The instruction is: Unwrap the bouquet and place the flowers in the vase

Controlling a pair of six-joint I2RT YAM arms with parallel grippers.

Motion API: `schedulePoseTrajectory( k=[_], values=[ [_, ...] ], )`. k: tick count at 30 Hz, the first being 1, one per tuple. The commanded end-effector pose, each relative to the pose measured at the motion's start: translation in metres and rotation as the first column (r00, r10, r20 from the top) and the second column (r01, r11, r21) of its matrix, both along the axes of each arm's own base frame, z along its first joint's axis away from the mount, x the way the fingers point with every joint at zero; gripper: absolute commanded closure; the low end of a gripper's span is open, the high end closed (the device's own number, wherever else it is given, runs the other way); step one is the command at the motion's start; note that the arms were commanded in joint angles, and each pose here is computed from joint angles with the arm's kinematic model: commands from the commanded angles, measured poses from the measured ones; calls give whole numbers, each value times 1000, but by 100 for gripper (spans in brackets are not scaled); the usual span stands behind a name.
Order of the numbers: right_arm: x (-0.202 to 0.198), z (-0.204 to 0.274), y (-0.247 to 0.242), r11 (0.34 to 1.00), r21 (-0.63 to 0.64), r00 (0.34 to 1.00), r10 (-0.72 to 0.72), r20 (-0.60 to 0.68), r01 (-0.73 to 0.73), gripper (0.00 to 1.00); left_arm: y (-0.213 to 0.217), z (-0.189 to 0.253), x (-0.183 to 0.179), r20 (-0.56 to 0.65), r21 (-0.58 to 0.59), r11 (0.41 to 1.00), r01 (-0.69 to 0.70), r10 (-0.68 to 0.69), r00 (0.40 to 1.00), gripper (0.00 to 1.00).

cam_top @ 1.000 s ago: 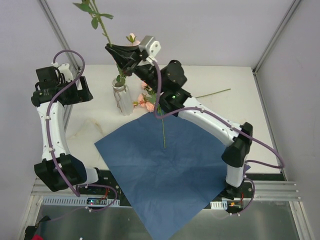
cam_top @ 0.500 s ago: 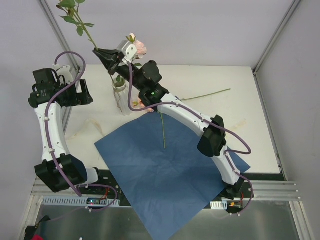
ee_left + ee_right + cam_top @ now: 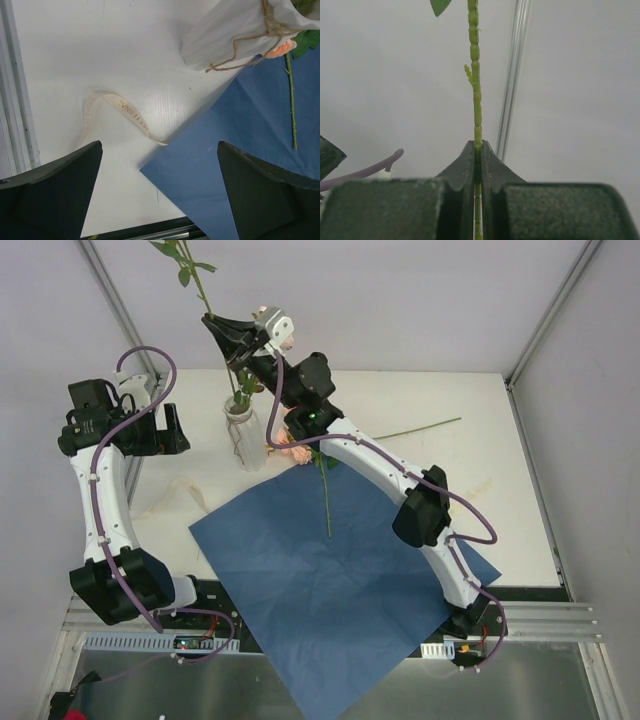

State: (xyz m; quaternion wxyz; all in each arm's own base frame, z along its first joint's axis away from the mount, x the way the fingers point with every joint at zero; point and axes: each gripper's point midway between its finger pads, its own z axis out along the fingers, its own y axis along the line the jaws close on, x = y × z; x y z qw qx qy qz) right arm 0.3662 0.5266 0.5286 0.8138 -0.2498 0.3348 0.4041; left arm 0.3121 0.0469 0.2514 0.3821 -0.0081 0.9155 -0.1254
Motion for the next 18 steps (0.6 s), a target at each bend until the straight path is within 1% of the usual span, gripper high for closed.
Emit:
schedulePoseTrajectory(
  k=[1, 6, 7, 13, 18],
  values=[
    [-5, 21, -14, 995, 95, 999, 3, 38, -7, 99, -6, 1, -3, 9, -11, 999, 34, -34, 999, 1],
    [4, -5, -6, 997, 76, 1000, 11, -7, -10, 99, -6, -1, -3, 6, -15, 999, 41, -41, 999, 1],
    [7, -17, -2, 998, 58, 999, 17, -31, -15, 99, -6, -3, -3, 2, -17, 999, 40, -40, 999, 1],
    [15, -45, 9, 1000, 13, 996, 15, -82, -14, 99, -8, -4, -5, 1, -25, 999, 45, -45, 999, 1],
    [17, -80, 17, 998, -58, 989, 19, -146, -27, 99, -9, -1, -7, 15, -12, 998, 54, -54, 998, 1]
  ],
)
